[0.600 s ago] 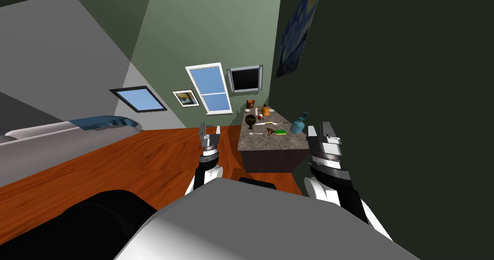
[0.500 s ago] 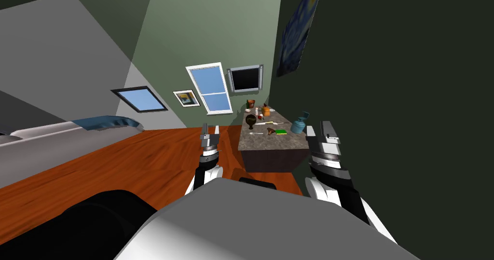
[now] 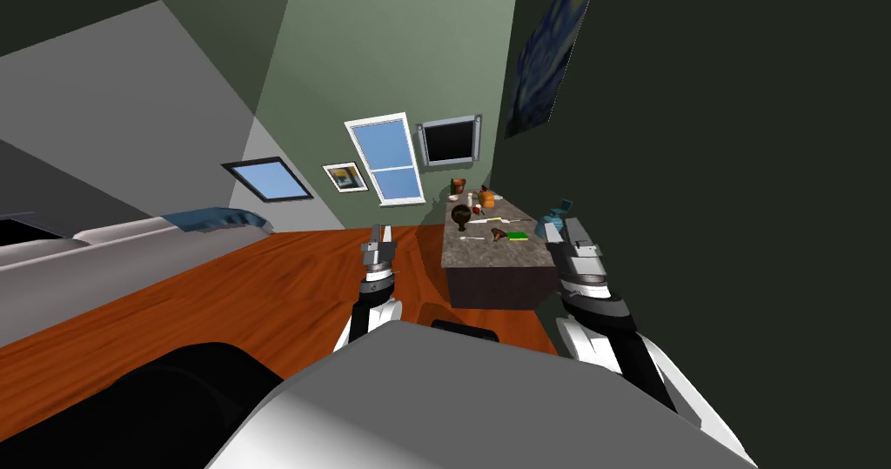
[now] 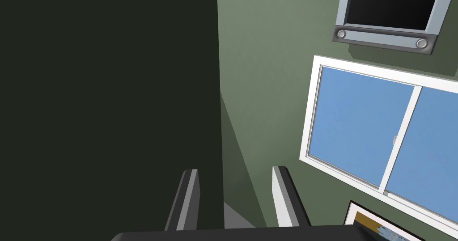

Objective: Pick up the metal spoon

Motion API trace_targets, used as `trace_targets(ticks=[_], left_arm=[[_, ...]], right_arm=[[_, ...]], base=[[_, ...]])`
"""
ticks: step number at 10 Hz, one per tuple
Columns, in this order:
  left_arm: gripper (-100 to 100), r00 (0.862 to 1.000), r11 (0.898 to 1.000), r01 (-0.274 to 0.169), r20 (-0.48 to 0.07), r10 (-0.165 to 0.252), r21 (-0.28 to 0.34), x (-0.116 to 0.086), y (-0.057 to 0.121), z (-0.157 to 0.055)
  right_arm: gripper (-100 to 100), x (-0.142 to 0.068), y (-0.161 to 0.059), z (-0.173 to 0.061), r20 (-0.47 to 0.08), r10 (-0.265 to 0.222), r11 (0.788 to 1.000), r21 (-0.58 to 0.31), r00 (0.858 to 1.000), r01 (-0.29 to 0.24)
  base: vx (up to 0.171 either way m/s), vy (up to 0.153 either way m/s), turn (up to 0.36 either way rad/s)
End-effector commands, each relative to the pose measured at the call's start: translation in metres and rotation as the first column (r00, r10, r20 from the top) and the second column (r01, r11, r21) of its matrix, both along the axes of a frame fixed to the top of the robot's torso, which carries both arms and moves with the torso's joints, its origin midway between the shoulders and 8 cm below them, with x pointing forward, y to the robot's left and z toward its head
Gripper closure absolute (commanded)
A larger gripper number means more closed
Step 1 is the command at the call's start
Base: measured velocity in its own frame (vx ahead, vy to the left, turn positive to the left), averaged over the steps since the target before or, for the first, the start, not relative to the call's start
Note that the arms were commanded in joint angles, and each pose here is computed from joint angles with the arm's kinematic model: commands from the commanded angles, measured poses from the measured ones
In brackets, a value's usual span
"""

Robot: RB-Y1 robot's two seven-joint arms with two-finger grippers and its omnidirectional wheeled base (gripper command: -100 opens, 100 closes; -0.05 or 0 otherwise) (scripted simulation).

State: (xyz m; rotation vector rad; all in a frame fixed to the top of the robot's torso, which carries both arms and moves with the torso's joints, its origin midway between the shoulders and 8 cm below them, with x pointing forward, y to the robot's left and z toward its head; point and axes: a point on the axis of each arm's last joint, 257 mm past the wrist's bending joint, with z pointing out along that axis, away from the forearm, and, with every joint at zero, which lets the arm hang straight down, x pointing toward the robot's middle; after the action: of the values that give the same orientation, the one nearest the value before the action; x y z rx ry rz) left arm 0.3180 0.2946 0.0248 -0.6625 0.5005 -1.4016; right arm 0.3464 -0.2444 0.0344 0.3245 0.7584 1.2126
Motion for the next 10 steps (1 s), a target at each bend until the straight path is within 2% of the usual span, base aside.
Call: trace_targets(ticks=[1, 5, 7, 8, 9, 10], left_arm=[[0, 1.000, 1.000, 0.000, 0.000, 0.000, 0.000, 0.000, 0.000, 0.000], [0, 1.000, 1.000, 0.000, 0.000, 0.000, 0.000, 0.000, 0.000, 0.000], [0, 1.000, 1.000, 0.000, 0.000, 0.000, 0.000, 0.000, 0.000, 0.000], [0, 1.000, 1.000, 0.000, 0.000, 0.000, 0.000, 0.000, 0.000, 0.000], [0, 1.000, 1.000, 0.000, 0.000, 0.000, 0.000, 0.000, 0.000, 0.000], [0, 1.000, 1.000, 0.000, 0.000, 0.000, 0.000, 0.000, 0.000, 0.000]], right_arm=[[-100, 0.002, 0.009, -0.002, 0.018, 0.030, 0.997, -0.066, 0.999, -0.029], [-100, 0.004, 0.024, -0.008, 0.025, 0.081, 0.979, -0.189, 0.996, -0.075], [-100, 0.007, 0.035, -0.018, 0.027, 0.118, 0.952, -0.289, 0.993, -0.105], [-100, 0.007, 0.036, -0.019, 0.022, 0.126, 0.944, -0.309, 0.992, -0.113], [-100, 0.009, 0.041, -0.026, 0.018, 0.142, 0.924, -0.360, 0.990, -0.126], [-100, 0.009, 0.042, -0.027, 0.015, 0.146, 0.919, -0.373, 0.989, -0.131]], base=[[-0.080, 0.201, 0.073], [-0.047, 0.120, 0.047], [-0.021, 0.158, 0.084], [-0.010, 0.137, 0.033], [-0.016, 0.132, 0.072], [-0.015, 0.098, 0.041]])
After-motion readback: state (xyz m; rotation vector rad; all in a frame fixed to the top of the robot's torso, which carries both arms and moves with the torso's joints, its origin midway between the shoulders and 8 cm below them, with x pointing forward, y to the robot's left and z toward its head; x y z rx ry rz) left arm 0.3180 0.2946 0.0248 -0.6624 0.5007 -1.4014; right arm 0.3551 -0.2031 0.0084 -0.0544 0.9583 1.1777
